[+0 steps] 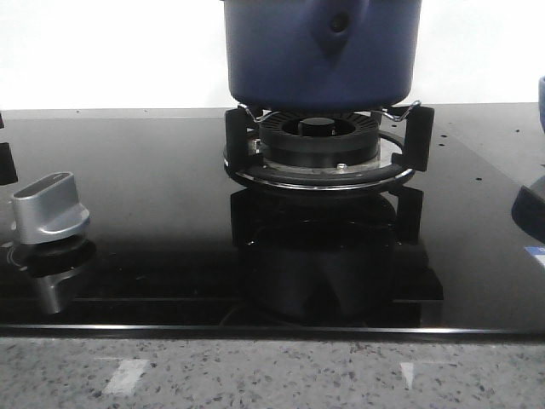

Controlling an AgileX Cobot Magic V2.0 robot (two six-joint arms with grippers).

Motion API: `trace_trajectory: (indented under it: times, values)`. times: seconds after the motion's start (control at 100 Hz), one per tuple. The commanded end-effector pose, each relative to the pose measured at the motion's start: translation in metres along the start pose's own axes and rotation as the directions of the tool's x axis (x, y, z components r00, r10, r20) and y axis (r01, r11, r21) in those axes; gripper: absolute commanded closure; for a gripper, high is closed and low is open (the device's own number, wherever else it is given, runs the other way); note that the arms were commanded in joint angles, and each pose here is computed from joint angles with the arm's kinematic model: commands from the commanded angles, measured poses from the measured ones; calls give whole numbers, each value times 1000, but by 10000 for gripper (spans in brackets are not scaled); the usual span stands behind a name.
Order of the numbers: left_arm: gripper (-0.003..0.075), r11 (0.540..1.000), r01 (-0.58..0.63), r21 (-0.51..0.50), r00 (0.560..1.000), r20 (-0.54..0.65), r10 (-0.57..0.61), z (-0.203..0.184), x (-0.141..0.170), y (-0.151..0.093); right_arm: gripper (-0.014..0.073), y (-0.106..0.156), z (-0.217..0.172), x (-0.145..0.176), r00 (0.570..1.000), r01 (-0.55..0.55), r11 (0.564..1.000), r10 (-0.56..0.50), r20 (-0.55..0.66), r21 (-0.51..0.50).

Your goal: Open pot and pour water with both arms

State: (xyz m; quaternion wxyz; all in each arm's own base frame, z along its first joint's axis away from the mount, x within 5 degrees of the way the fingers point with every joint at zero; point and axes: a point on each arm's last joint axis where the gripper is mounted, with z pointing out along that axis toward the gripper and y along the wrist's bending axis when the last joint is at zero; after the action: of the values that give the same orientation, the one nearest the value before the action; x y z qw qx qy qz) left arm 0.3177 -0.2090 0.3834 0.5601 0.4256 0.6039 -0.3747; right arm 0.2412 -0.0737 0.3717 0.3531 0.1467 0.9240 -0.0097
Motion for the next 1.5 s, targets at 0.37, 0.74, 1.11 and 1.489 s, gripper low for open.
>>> trace_trajectory:
  times: [0.37, 0.74, 1.11, 1.489]
  values:
    - [457, 998, 2, 68, 992, 127, -10, 14, -24, 5, 97, 1, -23, -6, 995, 5, 1000, -4, 104, -3]
    - [457, 997, -3, 76, 994, 108, -5, 16, -20, 6, 97, 1, -23, -6, 994, 5, 1000, -4, 107, -2]
    - [457, 994, 22, 104, 998, 60, -28, 23, -5, 10, 97, 1, -23, -7, 994, 4, 1000, -3, 109, -4]
    - [457, 992, 43, 118, 999, 29, -46, 27, 2, 11, 97, 1, -22, -6, 994, 4, 1000, -3, 111, -4]
